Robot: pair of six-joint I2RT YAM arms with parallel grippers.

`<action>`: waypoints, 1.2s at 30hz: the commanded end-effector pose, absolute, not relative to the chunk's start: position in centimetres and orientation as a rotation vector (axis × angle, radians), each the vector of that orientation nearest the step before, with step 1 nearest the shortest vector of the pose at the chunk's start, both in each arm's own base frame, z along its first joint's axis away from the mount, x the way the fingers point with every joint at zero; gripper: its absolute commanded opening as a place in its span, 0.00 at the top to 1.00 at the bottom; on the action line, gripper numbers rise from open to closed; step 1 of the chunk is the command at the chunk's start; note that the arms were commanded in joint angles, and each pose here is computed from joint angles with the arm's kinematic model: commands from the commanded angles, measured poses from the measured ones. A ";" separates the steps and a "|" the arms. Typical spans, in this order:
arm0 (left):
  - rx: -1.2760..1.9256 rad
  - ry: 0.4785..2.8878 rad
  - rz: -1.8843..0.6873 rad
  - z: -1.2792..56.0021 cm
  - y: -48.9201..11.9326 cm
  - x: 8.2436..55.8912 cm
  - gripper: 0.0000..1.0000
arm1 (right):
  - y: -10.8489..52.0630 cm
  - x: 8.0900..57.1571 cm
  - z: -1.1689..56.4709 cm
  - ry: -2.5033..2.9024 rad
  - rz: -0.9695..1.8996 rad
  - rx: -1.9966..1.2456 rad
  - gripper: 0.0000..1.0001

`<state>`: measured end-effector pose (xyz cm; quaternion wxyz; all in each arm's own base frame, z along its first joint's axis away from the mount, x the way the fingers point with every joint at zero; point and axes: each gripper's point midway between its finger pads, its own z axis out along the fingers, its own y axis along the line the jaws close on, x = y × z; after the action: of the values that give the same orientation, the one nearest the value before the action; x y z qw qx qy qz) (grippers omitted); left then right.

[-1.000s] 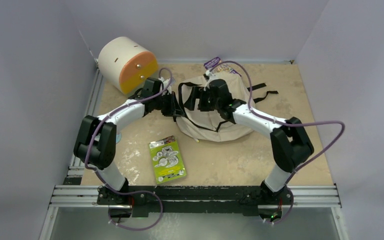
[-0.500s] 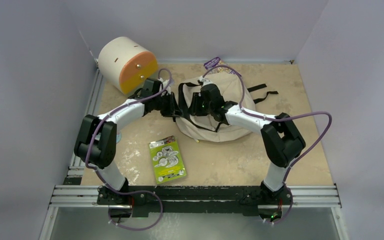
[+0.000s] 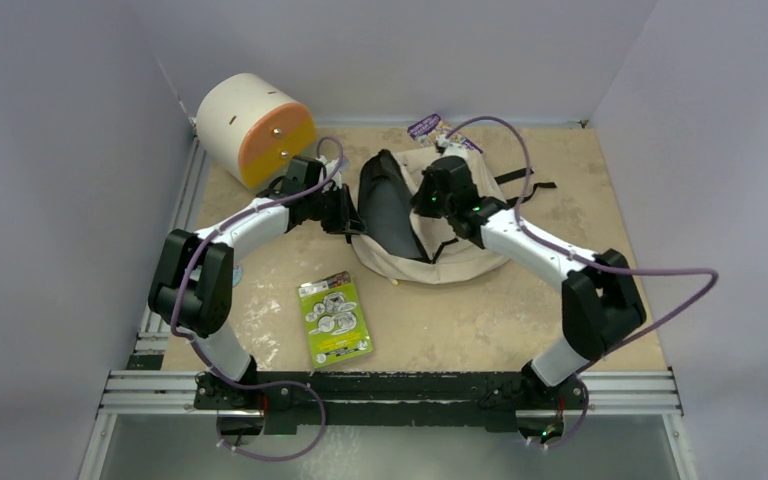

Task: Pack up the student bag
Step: Unzip the student bag at the center of the board, then adjust the student bag at the center of the board.

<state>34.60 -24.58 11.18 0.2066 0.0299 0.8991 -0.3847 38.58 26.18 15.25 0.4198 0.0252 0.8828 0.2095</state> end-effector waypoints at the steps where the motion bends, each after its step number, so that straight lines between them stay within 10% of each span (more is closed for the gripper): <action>1: 0.126 2.432 -1.106 13.2 -25.5 35.7 1.00 | 19.5 40.6 16.4 2.149 0.451 0.263 1.00; 15: 0.159 2.399 -1.128 14.0 -25.7 35.8 1.00 | 9.0 40.0 12.6 2.161 0.393 0.572 1.00; 24: 0.224 2.185 -1.212 25.1 -28.5 38.6 1.00 | 6.5 40.1 19.6 2.014 0.406 0.597 1.00; 36: 0.452 2.183 -1.280 27.1 -41.4 37.9 1.00 | -5.5 37.4 21.9 1.872 0.149 0.813 1.00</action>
<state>38.67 -37.84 28.55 0.3109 0.1578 0.8090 -0.4733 38.46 -0.84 20.02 0.4923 0.3119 0.8026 0.1276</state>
